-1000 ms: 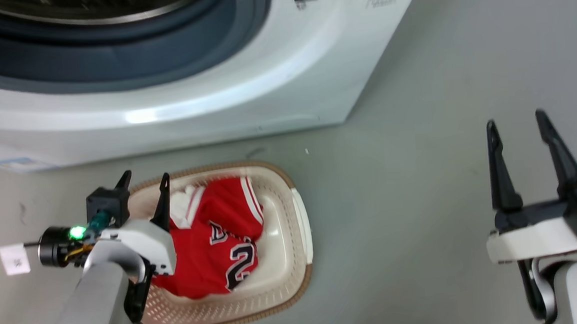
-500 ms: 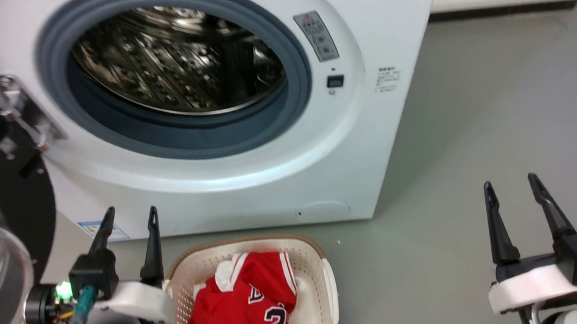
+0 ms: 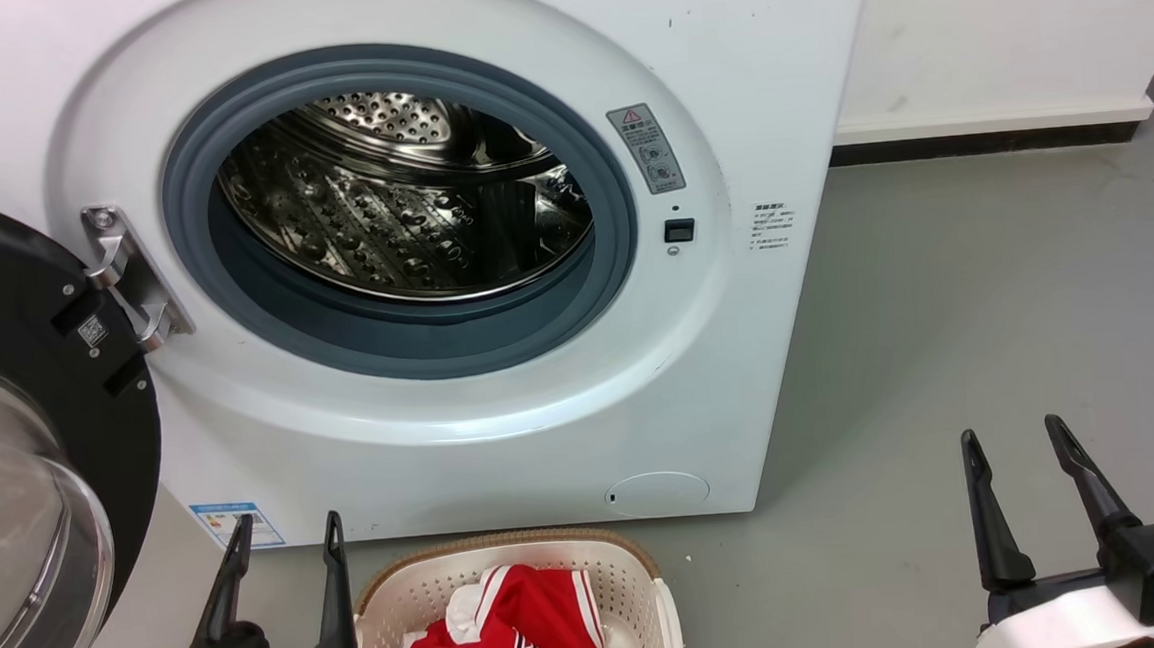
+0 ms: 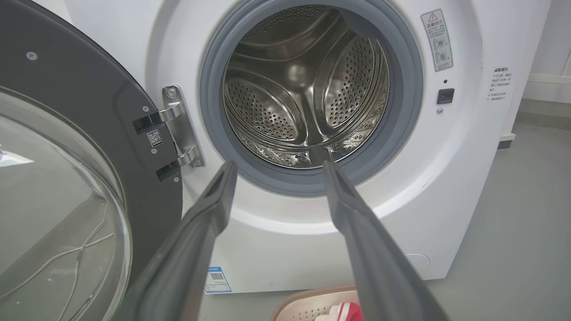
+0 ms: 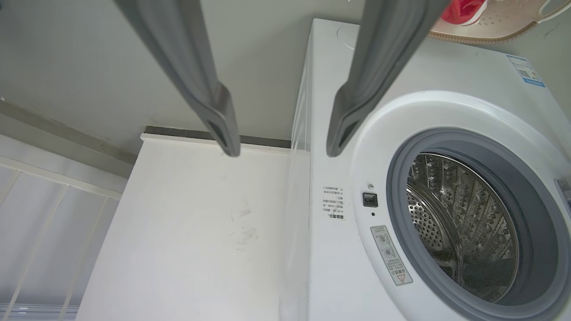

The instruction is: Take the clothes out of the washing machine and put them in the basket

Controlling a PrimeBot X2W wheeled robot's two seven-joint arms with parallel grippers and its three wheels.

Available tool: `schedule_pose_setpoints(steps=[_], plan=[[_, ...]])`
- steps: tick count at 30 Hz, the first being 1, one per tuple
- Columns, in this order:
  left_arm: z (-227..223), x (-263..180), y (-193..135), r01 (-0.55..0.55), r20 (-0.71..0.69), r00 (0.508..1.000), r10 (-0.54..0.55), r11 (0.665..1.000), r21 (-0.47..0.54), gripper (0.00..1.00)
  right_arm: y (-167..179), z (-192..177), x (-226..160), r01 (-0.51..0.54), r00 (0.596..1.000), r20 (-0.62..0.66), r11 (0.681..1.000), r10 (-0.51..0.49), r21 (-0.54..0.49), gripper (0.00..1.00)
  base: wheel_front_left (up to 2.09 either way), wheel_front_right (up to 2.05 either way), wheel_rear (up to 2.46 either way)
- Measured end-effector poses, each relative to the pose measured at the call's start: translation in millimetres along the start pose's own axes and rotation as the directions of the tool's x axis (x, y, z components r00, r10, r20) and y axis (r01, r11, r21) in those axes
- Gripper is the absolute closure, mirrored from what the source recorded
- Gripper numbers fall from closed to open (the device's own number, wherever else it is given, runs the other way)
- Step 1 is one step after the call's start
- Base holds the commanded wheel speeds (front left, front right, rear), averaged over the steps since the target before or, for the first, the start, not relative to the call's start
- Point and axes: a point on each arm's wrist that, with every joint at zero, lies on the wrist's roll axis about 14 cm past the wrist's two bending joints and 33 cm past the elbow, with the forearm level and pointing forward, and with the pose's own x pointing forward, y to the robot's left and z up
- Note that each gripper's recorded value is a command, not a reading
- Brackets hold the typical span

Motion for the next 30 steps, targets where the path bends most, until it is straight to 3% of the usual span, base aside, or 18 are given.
schedule_pose_setpoints(steps=[30], plan=[[2.8,-7.3,-2.2,-0.023,0.006,1.000,0.024,1.000,-0.007,0.00,1.4,0.1,-4.3,0.003,1.000,0.001,0.999,-0.003,0.033,0.00,0.00,0.00,0.00]])
